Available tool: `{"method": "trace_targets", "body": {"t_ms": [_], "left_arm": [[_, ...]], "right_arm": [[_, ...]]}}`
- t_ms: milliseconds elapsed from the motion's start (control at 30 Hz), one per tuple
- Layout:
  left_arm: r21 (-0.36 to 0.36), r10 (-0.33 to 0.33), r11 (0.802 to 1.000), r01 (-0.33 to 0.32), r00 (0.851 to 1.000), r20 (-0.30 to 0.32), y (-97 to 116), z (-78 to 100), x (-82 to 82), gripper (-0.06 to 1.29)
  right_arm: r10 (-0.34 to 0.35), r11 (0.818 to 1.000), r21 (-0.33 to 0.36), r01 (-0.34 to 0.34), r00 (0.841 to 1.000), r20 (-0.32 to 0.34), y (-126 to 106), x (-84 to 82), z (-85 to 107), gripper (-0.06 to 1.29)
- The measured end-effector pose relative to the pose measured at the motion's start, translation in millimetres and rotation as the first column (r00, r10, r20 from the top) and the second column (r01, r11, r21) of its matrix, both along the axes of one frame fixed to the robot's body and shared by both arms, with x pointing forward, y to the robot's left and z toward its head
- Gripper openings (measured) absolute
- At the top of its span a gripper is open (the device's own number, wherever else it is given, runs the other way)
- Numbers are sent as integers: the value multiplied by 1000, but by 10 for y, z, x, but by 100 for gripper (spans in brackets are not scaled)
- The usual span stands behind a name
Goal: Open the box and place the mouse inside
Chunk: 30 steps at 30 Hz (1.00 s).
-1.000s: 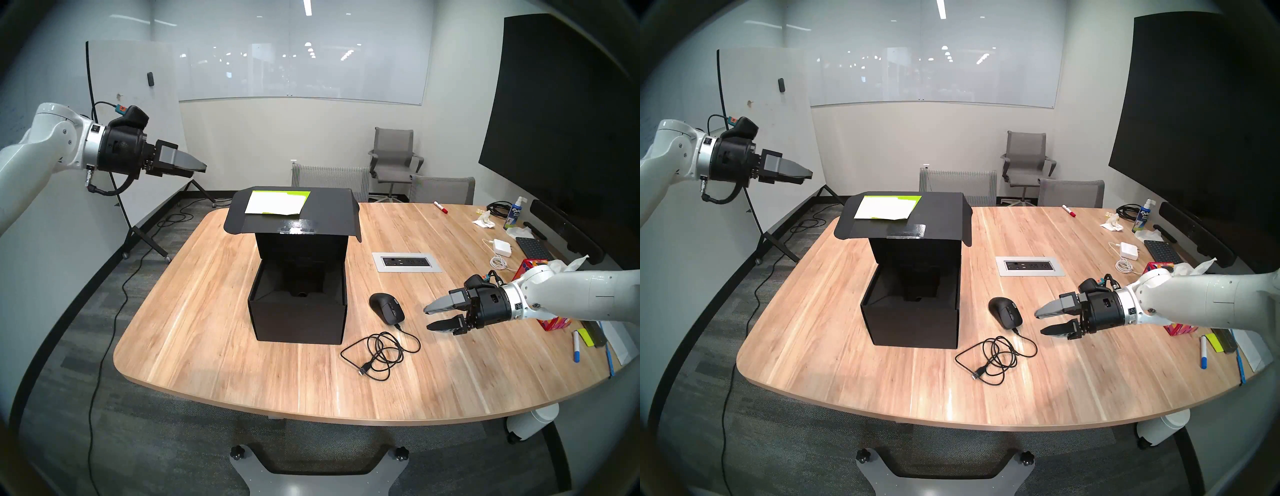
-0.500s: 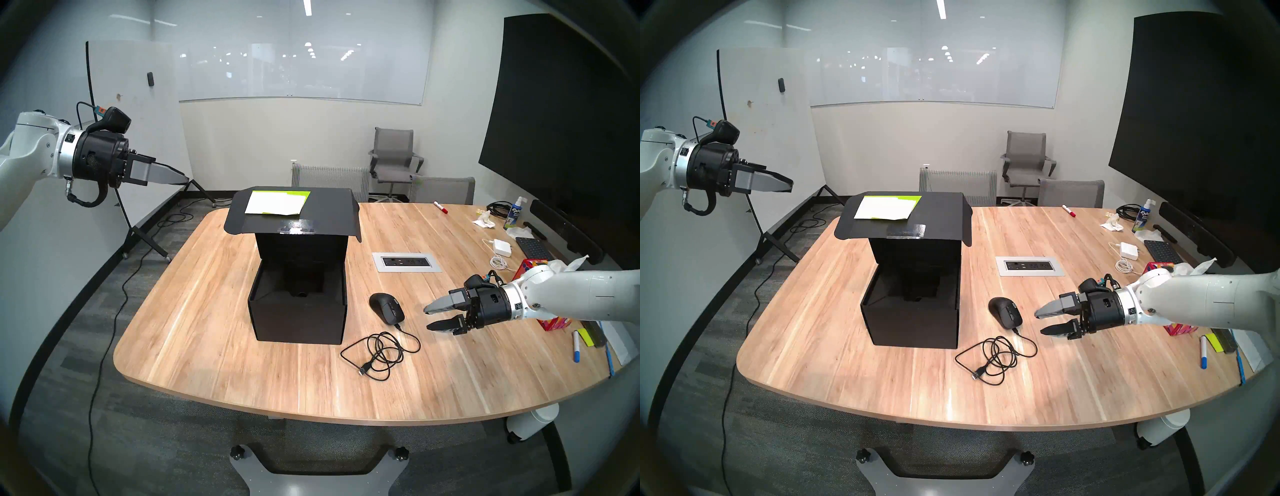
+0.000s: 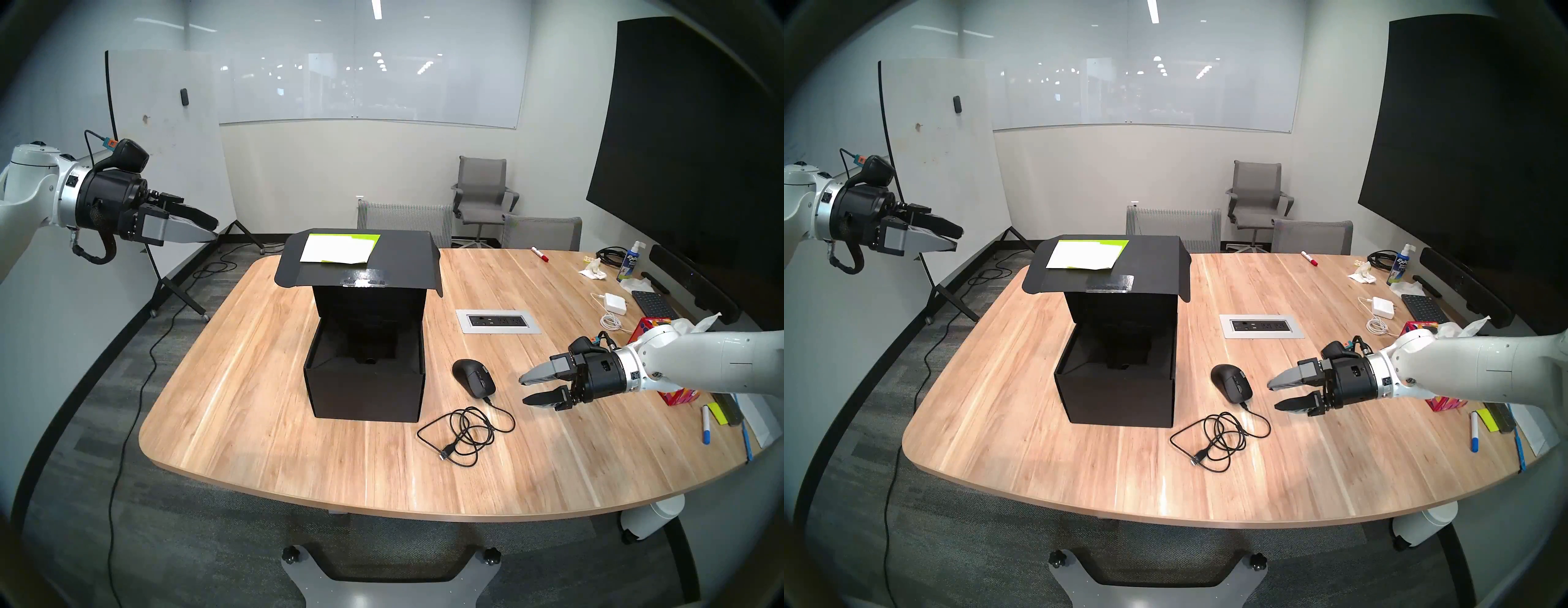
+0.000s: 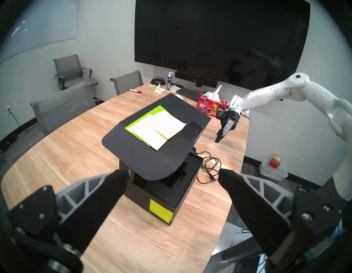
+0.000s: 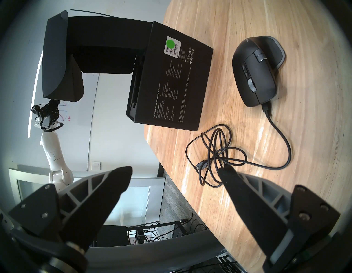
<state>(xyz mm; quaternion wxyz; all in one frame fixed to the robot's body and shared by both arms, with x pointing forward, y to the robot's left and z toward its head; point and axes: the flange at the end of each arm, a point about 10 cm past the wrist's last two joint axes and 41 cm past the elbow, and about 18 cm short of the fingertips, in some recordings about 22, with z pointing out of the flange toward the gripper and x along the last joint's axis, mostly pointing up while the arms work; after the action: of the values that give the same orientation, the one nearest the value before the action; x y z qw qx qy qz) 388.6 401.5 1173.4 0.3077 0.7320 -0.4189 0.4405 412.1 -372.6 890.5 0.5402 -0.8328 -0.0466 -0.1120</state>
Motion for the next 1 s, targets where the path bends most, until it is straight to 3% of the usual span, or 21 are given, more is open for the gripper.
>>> {"method": "trace_targets", "body": {"t_ms": [367,1000], "left_arm": [[-15,-3,1000,4,999,46,-6,-20,-6,127],[-23,0,1000,1,999,47,-3,-39,-26,127]], "right_arm": [[0,1000,0,0,1000,0,0,0,0,123],[0,1000,0,0,1000,0,0,0,0,123]]}}
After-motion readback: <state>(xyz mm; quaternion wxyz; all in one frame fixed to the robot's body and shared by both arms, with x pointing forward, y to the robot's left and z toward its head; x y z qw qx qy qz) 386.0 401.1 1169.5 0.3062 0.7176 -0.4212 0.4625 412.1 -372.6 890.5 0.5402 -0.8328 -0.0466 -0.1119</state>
